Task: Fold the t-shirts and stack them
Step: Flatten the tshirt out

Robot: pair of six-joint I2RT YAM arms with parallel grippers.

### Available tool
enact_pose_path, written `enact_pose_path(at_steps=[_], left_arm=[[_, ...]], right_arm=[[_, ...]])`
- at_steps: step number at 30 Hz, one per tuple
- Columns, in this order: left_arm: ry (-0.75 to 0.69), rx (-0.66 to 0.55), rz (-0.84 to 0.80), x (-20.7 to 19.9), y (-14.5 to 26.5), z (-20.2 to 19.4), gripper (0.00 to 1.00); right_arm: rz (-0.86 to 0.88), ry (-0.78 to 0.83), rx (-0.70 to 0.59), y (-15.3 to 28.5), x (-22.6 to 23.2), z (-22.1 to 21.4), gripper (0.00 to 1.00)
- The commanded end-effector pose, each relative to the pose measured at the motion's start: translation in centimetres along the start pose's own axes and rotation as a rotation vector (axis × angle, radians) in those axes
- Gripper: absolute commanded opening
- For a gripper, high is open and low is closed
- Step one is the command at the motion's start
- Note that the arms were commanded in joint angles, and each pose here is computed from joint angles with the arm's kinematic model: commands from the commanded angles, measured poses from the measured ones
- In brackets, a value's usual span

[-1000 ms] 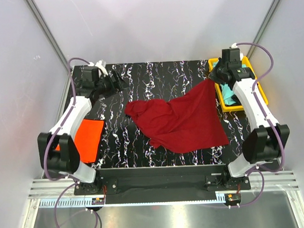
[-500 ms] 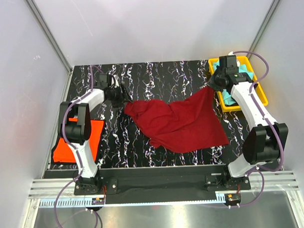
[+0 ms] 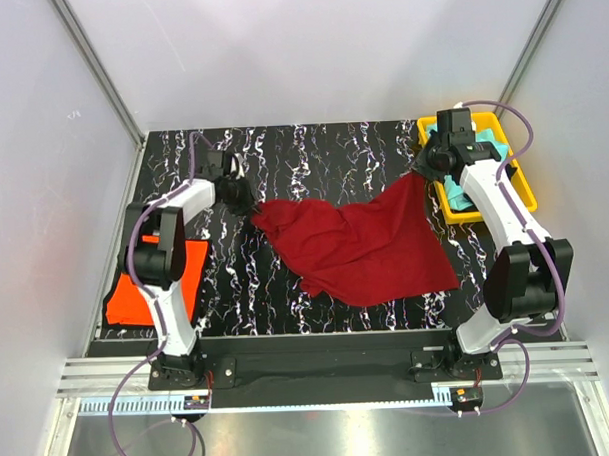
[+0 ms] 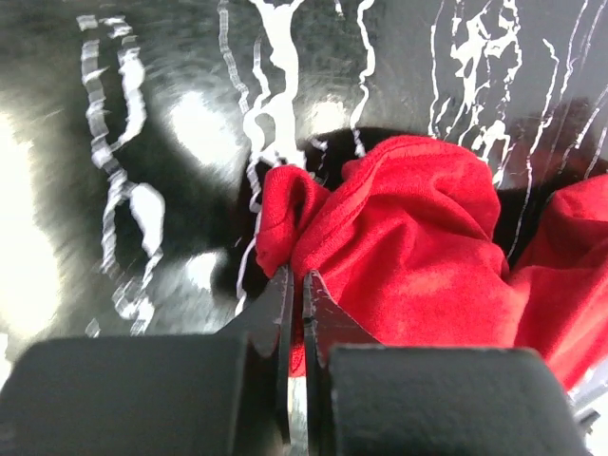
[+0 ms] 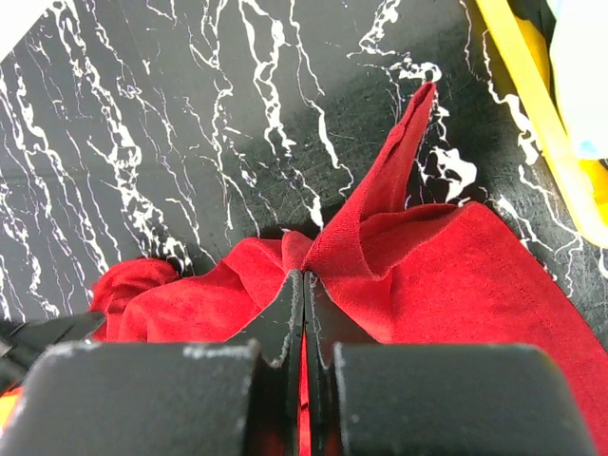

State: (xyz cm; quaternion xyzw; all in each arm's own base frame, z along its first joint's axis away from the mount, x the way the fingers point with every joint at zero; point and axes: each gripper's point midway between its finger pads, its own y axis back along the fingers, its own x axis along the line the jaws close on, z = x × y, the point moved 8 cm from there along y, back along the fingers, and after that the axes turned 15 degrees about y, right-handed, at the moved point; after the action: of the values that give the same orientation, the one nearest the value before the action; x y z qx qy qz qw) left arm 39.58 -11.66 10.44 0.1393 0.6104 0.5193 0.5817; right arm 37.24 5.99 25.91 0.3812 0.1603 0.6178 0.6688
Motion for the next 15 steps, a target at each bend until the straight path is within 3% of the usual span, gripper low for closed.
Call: enact_pose_path(at_steps=[1, 5, 9, 15], left_arm=[[-0.1, -0.239, -0.006, -3.2, 6.9, 2.2, 0.0], [-0.141, -0.424, -0.027, -5.8, 15.1, 2.3, 0.0], [-0.158, -0.63, -0.148, -7.7, 25.0, -0.4, 0.0], [-0.13, -0.746, -0.229, -7.3, 33.1, -5.7, 0.0]], right_arm=[[0.009, 0.014, -0.092, 2.0, 0.3, 2.2, 0.0], [-0.052, 0.035, -0.208, 5.4, -0.5, 5.0, 0.0], [-0.107, 0.038, -0.306, 9.6, -1.2, 6.2, 0.0], [-0.095, 0.01, -0.44, 18.1, -2.1, 4.3, 0.0]])
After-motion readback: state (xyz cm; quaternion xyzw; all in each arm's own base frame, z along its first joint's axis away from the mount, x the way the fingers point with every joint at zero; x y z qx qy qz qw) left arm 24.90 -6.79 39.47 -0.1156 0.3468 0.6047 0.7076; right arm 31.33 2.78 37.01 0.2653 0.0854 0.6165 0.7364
